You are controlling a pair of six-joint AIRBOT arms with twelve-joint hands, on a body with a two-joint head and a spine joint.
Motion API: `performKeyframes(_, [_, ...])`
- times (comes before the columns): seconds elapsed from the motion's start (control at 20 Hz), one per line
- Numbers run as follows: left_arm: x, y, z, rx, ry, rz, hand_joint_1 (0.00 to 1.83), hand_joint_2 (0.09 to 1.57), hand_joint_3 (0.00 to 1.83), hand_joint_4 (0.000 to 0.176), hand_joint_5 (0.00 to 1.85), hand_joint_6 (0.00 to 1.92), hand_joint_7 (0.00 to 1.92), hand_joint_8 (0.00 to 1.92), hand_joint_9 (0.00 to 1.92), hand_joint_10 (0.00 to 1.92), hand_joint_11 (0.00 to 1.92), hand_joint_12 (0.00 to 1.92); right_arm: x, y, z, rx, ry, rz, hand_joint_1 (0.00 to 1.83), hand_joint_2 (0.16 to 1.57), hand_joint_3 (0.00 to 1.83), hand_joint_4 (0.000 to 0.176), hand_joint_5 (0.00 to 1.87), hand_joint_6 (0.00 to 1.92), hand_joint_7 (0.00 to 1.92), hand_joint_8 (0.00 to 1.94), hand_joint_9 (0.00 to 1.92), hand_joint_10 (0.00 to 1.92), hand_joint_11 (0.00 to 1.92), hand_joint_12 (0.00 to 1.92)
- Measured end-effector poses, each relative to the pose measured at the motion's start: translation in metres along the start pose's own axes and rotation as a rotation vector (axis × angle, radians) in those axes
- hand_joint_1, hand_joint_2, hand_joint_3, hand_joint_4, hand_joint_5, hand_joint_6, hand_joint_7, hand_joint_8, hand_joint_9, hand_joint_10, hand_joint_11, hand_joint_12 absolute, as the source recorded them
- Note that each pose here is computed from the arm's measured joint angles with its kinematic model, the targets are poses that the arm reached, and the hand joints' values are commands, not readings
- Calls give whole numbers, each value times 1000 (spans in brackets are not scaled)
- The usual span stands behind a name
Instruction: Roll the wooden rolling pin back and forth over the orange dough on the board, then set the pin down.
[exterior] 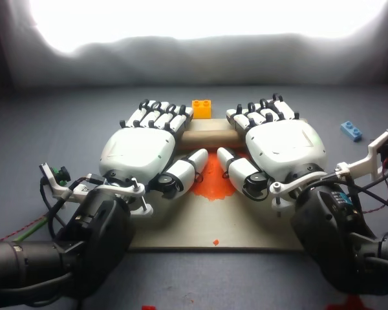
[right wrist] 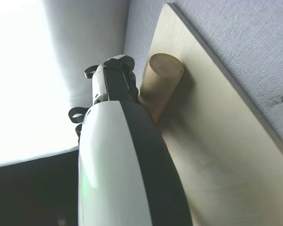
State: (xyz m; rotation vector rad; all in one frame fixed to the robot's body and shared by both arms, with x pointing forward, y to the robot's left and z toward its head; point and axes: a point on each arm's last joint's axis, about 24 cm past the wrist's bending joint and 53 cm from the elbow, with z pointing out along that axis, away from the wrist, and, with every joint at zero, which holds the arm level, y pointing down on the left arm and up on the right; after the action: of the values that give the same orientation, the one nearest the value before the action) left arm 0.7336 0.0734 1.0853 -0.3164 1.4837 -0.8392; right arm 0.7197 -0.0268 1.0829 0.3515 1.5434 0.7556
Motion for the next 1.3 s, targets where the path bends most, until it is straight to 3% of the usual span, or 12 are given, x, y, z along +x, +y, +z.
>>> performKeyframes(0.05, [0,1,-1,-4,-2,-4,0,1477,0,0,162,0,192,3,119,4,0,161,0,0,0,-1,-1,-1,0,1535,2,0,296,12,333,3,259,16,0,592])
performKeyframes(0.3, [-3,2,-7,-5,7,-6,0,1481,0,0,209,11,238,4,173,11,0,351,-1,0,-6,7,-17,-14,0,1542,3,0,299,10,314,0,237,3,0,531])
performKeyframes(0.65, [-6,-1,-13,1,17,-3,0,1480,0,0,241,6,276,2,214,11,0,429,3,0,-12,6,-14,-23,0,1546,1,0,268,9,298,1,232,1,0,510])
performKeyframes(0.75, [-6,-2,-14,0,19,-4,0,1480,0,0,192,1,234,1,174,4,0,318,3,0,-13,6,-17,-26,0,1540,0,0,265,6,279,0,205,7,0,396])
performKeyframes(0.8, [-6,-3,-15,2,22,-4,0,1485,2,0,206,8,254,7,198,12,0,350,3,0,-14,5,-19,-30,0,1536,0,0,295,19,297,8,220,16,0,380])
performKeyframes(0.85, [-5,-3,-15,2,26,-6,0,1489,4,0,204,7,246,2,197,12,0,356,3,-1,-14,7,-19,-30,0,1540,0,0,338,34,341,19,267,32,0,507])
performKeyframes(0.95, [-4,-5,-16,5,28,-8,0,1492,3,0,212,6,223,1,184,3,0,358,1,0,-15,7,-25,-38,0,1550,2,0,347,32,351,12,286,32,0,534])
performKeyframes(1.1, [-3,-6,-19,10,35,-3,0,1484,0,0,219,9,258,10,224,19,0,457,2,-2,-17,12,-25,-41,0,1547,1,0,299,6,311,3,249,9,0,446])
performKeyframes(1.3, [-3,-6,-23,14,37,-4,0,1476,0,0,186,0,218,0,178,1,0,317,1,-2,-18,11,-30,-46,0,1548,0,0,310,9,297,1,221,0,0,452])
